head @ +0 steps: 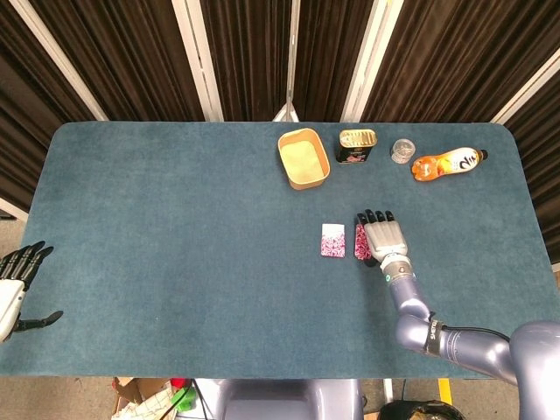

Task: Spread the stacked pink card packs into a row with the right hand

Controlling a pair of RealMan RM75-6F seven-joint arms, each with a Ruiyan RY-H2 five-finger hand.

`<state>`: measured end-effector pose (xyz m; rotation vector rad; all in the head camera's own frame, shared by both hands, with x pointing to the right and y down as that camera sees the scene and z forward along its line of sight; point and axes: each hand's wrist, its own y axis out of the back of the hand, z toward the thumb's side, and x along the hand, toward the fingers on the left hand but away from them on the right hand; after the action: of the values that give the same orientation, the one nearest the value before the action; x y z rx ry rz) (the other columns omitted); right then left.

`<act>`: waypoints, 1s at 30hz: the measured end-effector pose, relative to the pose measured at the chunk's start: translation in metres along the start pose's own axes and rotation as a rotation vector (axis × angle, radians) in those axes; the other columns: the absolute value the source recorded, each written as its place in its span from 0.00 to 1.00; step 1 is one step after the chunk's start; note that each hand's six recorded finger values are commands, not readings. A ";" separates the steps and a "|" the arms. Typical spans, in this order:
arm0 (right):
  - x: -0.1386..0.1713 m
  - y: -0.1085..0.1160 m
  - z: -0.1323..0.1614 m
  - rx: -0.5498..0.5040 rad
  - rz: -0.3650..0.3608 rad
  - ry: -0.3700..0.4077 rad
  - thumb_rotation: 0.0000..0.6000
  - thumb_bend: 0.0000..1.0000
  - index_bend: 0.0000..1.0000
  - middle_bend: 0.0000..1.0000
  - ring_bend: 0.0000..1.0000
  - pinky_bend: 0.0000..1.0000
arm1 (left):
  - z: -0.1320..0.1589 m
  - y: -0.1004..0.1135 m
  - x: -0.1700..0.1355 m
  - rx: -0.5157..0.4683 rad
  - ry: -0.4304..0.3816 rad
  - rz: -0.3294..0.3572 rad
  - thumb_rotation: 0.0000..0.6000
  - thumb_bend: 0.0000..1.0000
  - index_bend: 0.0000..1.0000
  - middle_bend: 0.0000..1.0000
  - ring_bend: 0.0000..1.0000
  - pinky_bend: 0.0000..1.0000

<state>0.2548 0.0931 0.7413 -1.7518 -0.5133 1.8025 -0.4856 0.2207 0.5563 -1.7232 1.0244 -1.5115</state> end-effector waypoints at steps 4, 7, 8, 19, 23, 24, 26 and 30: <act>-0.001 -0.001 0.000 0.000 0.000 -0.004 1.00 0.25 0.08 0.08 0.01 0.00 | 0.000 0.000 0.000 0.000 0.001 -0.001 1.00 0.00 0.00 0.00 0.00 0.00; -0.002 0.000 0.000 -0.006 -0.009 -0.008 1.00 0.25 0.24 0.26 0.08 0.00 | 0.000 0.000 0.000 -0.001 0.002 -0.002 1.00 0.00 0.00 0.00 0.00 0.00; -0.002 0.001 0.000 -0.009 -0.015 -0.008 1.00 0.25 0.28 0.29 0.10 0.00 | 0.000 0.000 0.000 -0.001 0.002 -0.002 1.00 0.00 0.00 0.00 0.00 0.00; -0.002 0.003 0.001 -0.031 -0.059 -0.001 1.00 0.25 0.42 0.40 0.19 0.00 | 0.000 0.000 0.000 -0.001 0.002 -0.002 1.00 0.00 0.00 0.00 0.00 0.00; 0.000 0.006 0.001 -0.035 -0.069 0.005 1.00 0.25 0.42 0.40 0.19 0.00 | 0.000 0.000 0.000 -0.002 0.003 0.000 1.00 0.00 0.00 0.00 0.00 0.00; 0.000 0.007 0.001 -0.036 -0.072 0.006 1.00 0.25 0.42 0.40 0.19 0.00 | 0.000 0.000 0.000 -0.002 0.003 0.000 1.00 0.00 0.00 0.00 0.00 0.00; 0.002 0.010 0.001 -0.037 -0.080 0.009 1.00 0.25 0.42 0.40 0.19 0.00 | 0.000 0.000 0.000 -0.003 0.003 0.000 1.00 0.00 0.00 0.00 0.00 0.00; 0.008 0.019 -0.004 -0.031 -0.098 0.007 1.00 0.25 0.42 0.40 0.19 0.00 | -0.001 0.001 0.000 -0.006 0.004 0.002 1.00 0.00 0.00 0.00 0.00 0.00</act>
<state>0.2566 0.0834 0.7232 -1.7216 -0.6167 1.7287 -0.4864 0.2208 0.5556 -1.7235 1.0337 -1.5130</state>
